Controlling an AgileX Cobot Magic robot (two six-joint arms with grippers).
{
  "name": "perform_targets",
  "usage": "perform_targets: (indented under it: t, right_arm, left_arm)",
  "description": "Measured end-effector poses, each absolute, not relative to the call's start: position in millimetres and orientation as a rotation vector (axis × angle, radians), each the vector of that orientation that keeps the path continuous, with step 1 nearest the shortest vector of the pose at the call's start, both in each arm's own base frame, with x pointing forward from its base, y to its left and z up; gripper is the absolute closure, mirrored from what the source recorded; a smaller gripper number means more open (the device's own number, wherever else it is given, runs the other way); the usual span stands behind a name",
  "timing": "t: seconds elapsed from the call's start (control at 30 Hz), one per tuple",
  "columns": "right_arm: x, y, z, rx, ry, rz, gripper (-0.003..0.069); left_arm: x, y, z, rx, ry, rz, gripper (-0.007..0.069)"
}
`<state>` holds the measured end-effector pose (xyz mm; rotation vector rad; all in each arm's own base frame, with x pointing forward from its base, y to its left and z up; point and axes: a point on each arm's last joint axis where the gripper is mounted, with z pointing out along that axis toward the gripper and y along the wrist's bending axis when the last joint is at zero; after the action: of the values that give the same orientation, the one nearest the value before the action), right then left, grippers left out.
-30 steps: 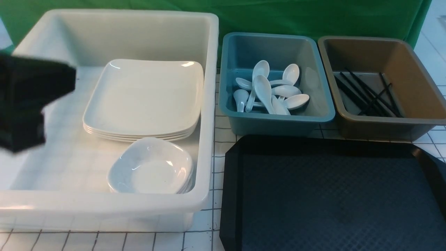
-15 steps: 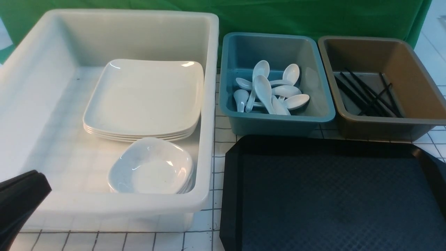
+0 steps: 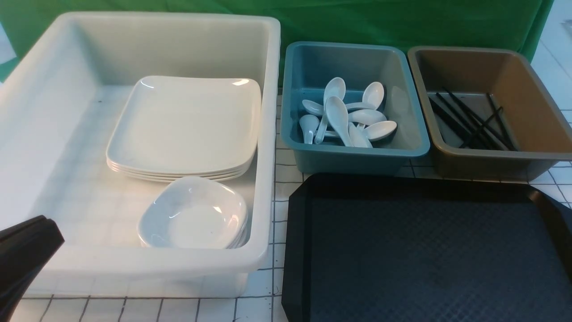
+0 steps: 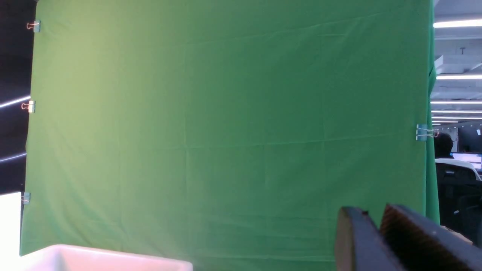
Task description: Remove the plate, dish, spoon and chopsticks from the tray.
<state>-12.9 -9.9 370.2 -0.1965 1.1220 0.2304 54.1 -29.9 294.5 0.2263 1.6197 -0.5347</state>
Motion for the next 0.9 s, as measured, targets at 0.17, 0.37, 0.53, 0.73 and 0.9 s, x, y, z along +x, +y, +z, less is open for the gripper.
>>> perform_targets:
  t: [0.17, 0.37, 0.53, 0.73, 0.9]
  right_arm:
    - [-13.0, -9.9, 370.3, -0.197, 1.121, 0.23, 0.0527]
    - [-13.0, -10.0, 370.3, -0.197, 1.12, 0.229, 0.0513]
    - [-13.0, -10.0, 370.3, -0.197, 1.12, 0.229, 0.0501]
    - [-13.0, -10.0, 370.4, -0.197, 1.12, 0.229, 0.0479]
    - [-13.0, -10.0, 370.4, -0.197, 1.12, 0.229, 0.0456]
  left_arm:
    - [54.1, -29.9, 294.5, 0.226, 1.62, -0.535, 0.0625]
    - [54.5, -29.2, 294.9, 0.253, 1.608, -0.495, 0.0625]
    - [56.6, -24.8, 296.5, 0.248, 1.582, -0.388, 0.0625]
    - [64.6, -7.1, 270.6, 0.058, 1.608, -0.109, 0.0625]
    - [60.2, 0.4, 228.3, 0.002, 1.632, 0.014, 0.0625]
